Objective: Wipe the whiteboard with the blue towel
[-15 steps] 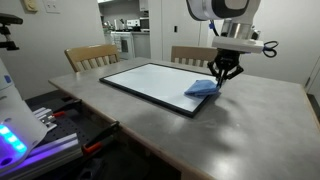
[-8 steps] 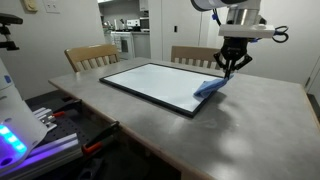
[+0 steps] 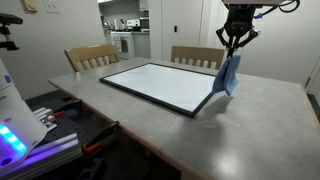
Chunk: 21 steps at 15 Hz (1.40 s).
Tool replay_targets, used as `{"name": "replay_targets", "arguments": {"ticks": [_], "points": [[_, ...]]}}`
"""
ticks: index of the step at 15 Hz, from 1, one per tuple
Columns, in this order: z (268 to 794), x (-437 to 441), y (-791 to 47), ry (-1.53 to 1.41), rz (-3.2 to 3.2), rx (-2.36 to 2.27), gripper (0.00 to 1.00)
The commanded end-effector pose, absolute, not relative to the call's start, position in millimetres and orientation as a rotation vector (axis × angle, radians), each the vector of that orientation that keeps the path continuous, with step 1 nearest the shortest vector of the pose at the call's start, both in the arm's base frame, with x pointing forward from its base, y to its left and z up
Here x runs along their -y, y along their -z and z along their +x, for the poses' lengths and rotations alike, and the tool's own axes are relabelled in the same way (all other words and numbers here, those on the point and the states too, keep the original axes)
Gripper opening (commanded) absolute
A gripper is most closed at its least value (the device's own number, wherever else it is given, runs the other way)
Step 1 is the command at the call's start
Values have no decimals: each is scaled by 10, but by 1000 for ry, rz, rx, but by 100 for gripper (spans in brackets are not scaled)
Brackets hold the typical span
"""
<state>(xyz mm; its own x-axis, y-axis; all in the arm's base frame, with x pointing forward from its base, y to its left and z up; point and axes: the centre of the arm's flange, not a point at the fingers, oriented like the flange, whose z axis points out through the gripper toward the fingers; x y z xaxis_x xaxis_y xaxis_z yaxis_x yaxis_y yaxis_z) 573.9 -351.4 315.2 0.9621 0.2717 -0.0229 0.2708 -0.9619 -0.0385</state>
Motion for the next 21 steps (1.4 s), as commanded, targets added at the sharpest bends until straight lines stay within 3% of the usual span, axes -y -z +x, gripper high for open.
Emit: {"name": "replay_targets", "arguments": {"ticks": [1,6,14,21], "points": [[5822,3640,-3396,-59,-3063,402,1],[6097,3705,-3506,-25,-3064,491,1],[6714,3658,-2854,-42,-3022,615,1],[6752,3430,-2623,-81,-2848,528,1]]}}
